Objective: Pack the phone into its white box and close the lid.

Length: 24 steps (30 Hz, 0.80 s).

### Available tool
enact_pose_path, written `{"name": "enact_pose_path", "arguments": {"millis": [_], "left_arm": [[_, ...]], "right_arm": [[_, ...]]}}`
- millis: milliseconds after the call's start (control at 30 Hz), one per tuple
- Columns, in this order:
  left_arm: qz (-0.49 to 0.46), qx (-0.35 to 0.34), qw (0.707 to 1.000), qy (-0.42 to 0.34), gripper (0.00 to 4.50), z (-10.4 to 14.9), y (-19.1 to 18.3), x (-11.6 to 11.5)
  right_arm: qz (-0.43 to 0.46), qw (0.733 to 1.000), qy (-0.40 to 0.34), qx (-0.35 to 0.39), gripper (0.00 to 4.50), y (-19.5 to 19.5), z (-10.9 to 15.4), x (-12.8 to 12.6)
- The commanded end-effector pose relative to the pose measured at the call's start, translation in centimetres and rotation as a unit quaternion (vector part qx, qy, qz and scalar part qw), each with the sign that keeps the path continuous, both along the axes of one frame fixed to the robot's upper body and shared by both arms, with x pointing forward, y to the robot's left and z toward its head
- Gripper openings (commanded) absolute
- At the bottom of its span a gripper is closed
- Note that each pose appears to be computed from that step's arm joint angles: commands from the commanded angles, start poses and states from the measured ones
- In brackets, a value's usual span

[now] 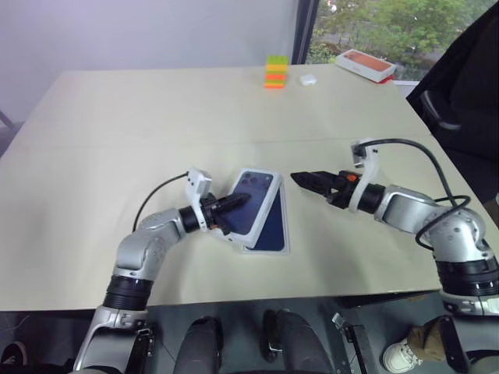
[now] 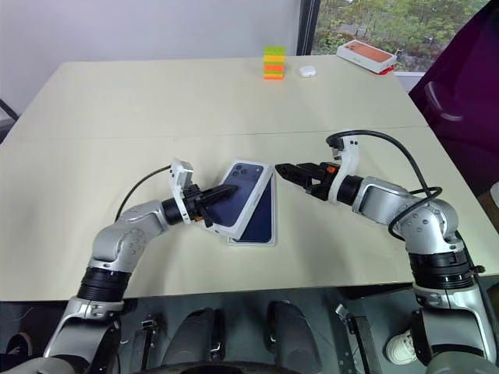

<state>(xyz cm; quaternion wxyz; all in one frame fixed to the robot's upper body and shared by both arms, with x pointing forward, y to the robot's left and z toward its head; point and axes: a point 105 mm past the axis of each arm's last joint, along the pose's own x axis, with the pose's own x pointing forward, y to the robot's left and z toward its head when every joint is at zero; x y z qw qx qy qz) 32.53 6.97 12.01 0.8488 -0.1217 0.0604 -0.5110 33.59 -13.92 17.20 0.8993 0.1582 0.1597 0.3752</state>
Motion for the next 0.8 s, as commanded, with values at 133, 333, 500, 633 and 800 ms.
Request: {"name": "enact_pose_path", "arguments": {"millis": [133,333,500,633,800], "left_arm": [[0.01,-0.008,0.999,-0.035,0.0,2.2,0.9,0.1],[0.077,0.037,0.995,-0.054,0.0,3.4,6.4,1.1],[0.1,0.078,0.991,-0.051,0.0,2.1,9.0,1.4],[0.089,0.049,0.994,0.036,0.0,0.3,8.2,2.0],[0.054,0.06,0.995,0.065,0.0,-1.0,5.7,2.1]], "right_arm": [[0.023,0.979,-0.145,-0.138,4.45,0.4,0.6,0.5],[0.071,0.967,-0.175,-0.174,3.61,1.8,-1.0,-0.6],[0.092,0.961,-0.179,-0.189,1.07,2.4,-1.7,-1.1],[0.099,0.956,-0.181,-0.21,0.05,2.6,-2.4,-0.9],[0.086,0.956,-0.186,-0.208,0.05,2.9,-1.7,-0.2]]}}
